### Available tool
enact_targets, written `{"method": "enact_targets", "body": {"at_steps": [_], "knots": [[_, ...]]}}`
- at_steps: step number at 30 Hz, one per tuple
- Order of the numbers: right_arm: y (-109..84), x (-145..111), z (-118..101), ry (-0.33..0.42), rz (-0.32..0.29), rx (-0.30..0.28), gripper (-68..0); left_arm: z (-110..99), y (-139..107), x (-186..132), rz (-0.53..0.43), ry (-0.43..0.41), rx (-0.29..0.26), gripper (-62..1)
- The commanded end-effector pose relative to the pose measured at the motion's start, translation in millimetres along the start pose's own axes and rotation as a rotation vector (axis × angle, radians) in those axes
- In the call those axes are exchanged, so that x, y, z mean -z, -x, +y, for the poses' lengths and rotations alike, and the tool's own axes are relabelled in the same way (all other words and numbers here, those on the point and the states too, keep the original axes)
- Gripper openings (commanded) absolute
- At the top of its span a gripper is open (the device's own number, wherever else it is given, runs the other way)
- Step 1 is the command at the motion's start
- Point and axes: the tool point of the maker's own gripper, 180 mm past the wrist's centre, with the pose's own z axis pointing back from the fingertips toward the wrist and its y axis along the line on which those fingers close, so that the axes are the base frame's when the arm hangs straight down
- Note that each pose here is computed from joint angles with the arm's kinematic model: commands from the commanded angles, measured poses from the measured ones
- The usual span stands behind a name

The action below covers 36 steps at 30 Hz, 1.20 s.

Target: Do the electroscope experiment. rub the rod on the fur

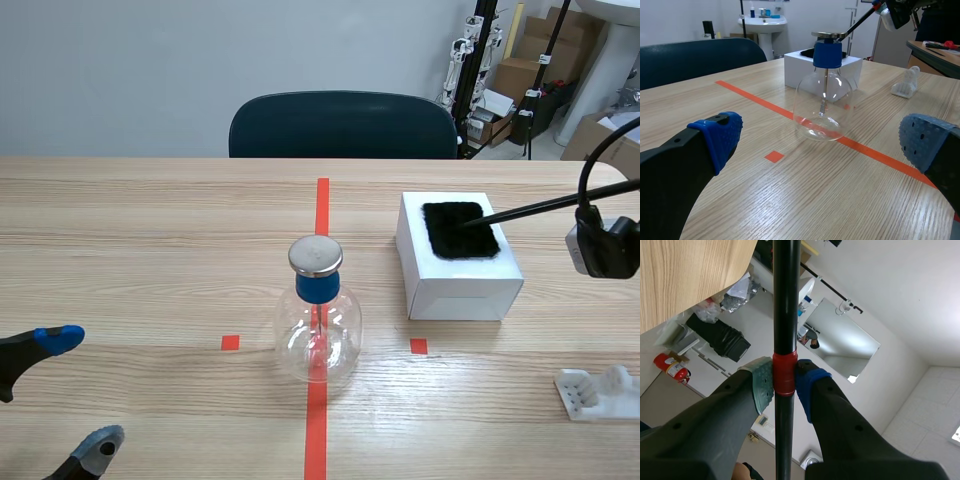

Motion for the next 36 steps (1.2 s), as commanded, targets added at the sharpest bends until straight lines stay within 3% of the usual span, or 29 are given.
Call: {"method": "enact_targets", "body": {"at_steps": [1, 5, 6, 8, 12, 15, 18, 21, 23, 27, 30, 33, 36], "knots": [[4.5, 3, -12, 0.035, -0.004, -0.017, -60.7, 6, -7, -1, -0.021, -0.008, 0.018, 1.4], [-24.5, 0, -12, 0.033, -0.166, -0.020, -60.7, 6, -7, -1, -0.021, -0.008, 0.018, 1.4], [-27.0, 0, -12, 0.033, -0.180, -0.020, -60.7, 6, -7, -1, -0.021, -0.008, 0.018, 1.4], [-23.9, 0, -12, 0.033, -0.163, -0.020, -60.7, 6, -7, -1, -0.021, -0.008, 0.018, 1.4], [1.8, 2, -11, 0.032, -0.018, -0.018, -60.7, 6, -7, -1, -0.021, -0.008, 0.018, 1.4], [13.3, 2, -11, 0.033, 0.046, -0.017, -60.7, 6, -7, -1, -0.021, -0.008, 0.018, 1.4], [7.1, 2, -11, 0.033, 0.012, -0.018, -60.7, 6, -7, -1, -0.021, -0.008, 0.018, 1.4], [-13.9, 1, -11, 0.032, -0.104, -0.019, -60.7, 6, -7, -1, -0.021, -0.008, 0.018, 1.4], [-21.3, 0, -9, 0.028, -0.145, -0.017, -60.7, 6, -7, -1, -0.021, -0.008, 0.018, 1.4], [-7.7, 1, -9, 0.025, -0.075, -0.013, -60.7, 6, -7, -1, -0.021, -0.008, 0.018, 1.4], [-0.7, 2, -10, 0.024, -0.077, 0.059, -60.7, 6, -7, -1, -0.021, -0.008, 0.018, 1.4], [7.1, 1, -22, 0.060, -0.097, 0.213, -60.7, 6, -7, -1, -0.021, -0.008, 0.018, 1.4], [14.9, -3, -37, 0.096, -0.129, 0.325, -60.7, 6, -7, -1, -0.021, -0.008, 0.018, 1.4]]}}
